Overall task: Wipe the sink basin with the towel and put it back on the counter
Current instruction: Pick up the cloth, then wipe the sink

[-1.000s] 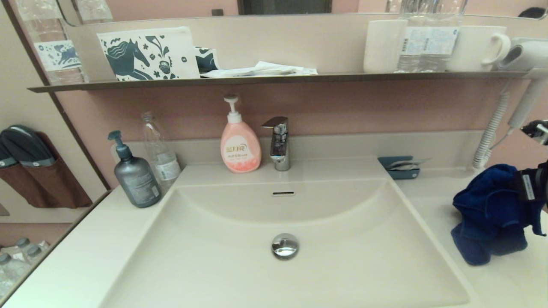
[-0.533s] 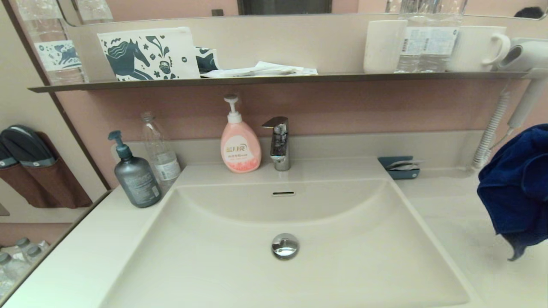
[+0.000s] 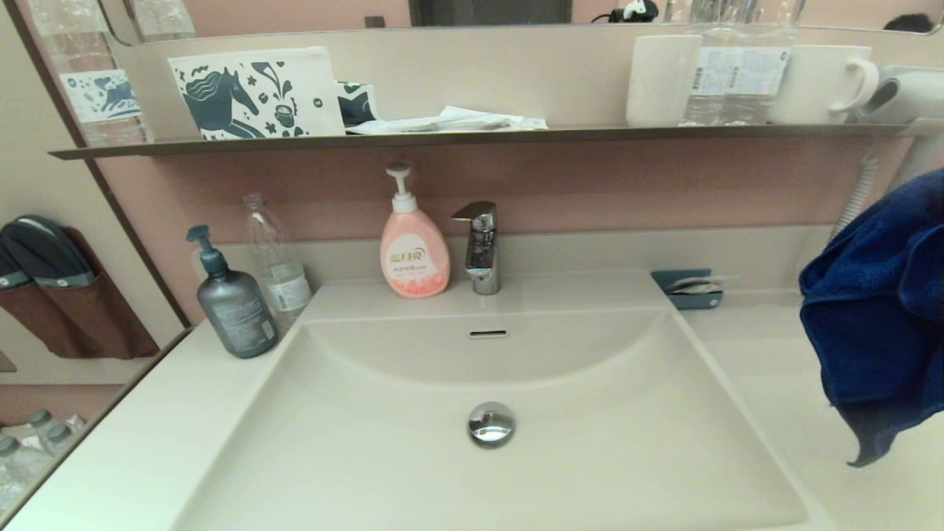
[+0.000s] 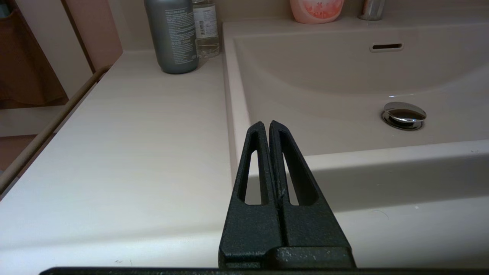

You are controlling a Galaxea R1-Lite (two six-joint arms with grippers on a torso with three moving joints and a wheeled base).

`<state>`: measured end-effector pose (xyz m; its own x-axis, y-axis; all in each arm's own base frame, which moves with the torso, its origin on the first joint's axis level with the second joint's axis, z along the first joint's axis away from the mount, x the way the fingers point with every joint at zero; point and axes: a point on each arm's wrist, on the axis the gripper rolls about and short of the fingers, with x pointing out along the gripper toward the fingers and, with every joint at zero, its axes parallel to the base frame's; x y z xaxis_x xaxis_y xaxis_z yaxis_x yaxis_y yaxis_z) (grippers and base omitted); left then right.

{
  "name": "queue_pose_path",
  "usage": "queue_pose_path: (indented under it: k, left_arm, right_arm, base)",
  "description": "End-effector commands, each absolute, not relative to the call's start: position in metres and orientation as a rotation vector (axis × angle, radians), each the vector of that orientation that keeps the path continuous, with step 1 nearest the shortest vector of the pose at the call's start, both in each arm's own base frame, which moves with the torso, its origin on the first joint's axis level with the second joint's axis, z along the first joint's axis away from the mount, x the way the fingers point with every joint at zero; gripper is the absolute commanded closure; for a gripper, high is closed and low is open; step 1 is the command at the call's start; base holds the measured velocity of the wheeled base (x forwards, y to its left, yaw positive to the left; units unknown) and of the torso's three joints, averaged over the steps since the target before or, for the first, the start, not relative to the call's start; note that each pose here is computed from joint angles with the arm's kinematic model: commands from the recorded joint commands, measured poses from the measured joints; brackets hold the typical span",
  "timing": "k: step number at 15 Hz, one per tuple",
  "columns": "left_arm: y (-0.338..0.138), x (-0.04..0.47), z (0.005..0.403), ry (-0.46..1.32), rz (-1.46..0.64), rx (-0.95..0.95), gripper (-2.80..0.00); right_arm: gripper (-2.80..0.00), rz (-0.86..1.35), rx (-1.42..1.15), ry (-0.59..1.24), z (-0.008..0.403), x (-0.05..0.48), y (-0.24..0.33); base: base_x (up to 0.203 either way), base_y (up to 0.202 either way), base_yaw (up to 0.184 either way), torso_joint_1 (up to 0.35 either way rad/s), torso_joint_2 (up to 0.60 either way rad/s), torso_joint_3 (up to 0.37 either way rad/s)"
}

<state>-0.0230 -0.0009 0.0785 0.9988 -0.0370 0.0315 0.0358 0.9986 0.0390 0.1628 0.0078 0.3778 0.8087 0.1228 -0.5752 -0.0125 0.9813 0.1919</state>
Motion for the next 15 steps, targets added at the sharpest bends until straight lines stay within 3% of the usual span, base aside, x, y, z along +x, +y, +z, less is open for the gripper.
queue_pose_path:
  k: [1, 10, 15]
  left_arm:
    - [-0.001, -0.023, 0.079, -0.031, -0.036, 0.039, 0.0]
    - [-0.001, -0.023, 0.079, -0.031, -0.036, 0.039, 0.0]
    - [-0.001, -0.023, 0.078, -0.03, -0.036, 0.039, 0.0]
  right_arm:
    - [0.0, 0.134, 0.163, 0.677, 0.376, 0.161, 0.022]
    - [0.0, 0.15, 0.297, 0.87, 0.333, 0.223, 0.114]
    - [0.0, 0.059, 0.233, 1.032, 0.27, 0.252, 0.185]
  base:
    - [0.0, 0.0, 0.0, 0.0, 0.0, 0.0]
    - [0.0, 0.0, 0.0, 0.0, 0.0, 0.0]
    - [0.0, 0.0, 0.0, 0.0, 0.0, 0.0]
